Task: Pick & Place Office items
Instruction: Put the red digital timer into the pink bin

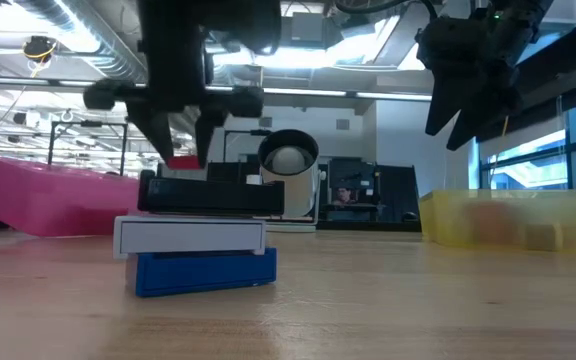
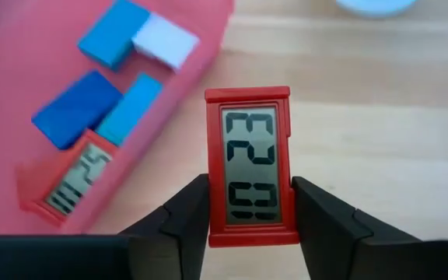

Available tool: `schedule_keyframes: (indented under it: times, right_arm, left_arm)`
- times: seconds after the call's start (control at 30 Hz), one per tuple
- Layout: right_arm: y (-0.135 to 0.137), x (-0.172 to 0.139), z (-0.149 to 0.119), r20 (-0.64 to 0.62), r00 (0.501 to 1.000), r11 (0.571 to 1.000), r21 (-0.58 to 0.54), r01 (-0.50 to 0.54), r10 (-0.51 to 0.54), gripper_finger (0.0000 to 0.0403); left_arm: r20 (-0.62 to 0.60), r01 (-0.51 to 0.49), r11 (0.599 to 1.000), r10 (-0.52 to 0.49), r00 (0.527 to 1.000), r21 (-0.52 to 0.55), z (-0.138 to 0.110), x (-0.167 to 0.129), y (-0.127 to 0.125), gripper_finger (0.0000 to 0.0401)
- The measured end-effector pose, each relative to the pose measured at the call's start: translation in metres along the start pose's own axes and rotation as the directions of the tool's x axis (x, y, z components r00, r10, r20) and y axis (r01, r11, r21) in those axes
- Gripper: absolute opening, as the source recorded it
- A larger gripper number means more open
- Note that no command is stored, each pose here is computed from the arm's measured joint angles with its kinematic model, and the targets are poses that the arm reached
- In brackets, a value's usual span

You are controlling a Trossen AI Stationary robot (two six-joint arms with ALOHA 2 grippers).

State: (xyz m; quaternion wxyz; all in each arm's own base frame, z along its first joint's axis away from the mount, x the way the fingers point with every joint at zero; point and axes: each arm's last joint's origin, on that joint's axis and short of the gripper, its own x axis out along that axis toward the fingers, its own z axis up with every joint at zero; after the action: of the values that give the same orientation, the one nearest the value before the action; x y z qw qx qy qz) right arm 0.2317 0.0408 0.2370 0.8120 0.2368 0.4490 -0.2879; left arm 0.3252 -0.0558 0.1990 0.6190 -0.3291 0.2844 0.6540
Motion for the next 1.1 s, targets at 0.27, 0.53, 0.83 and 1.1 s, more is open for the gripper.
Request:
schedule_keyframes:
  times: [0.27, 0.53, 0.83, 1.1]
  right_arm:
    - [0.001, 0.0, 0.001, 0.007, 1.0, 1.0, 0.004, -0.007, 0.007, 0.0318]
    - [0.001, 0.0, 0.001, 0.01, 1.0, 1.0, 0.005, -0.012, 0.012, 0.0318]
    - [0.003, 0.0, 0.002, 0.018, 0.999, 1.0, 0.011, -0.026, 0.026, 0.0318]
    - [0.003, 0.0, 0.002, 0.019, 0.999, 0.999, 0.014, -0.035, 0.035, 0.0318]
  left_arm:
    - [0.147, 0.012, 0.999, -0.018, 0.989, 0.036, -0.004, -0.016, 0.014, 0.0161]
    - [0.237, -0.072, 0.997, 0.062, 0.97, 0.035, 0.0, -0.02, 0.031, 0.0161]
    - [0.314, -0.189, 0.979, 0.156, 0.937, 0.076, 0.02, 0.011, 0.058, 0.0163]
    - [0.332, -0.308, 0.951, 0.279, 0.901, 0.037, 0.028, 0.042, 0.073, 0.017]
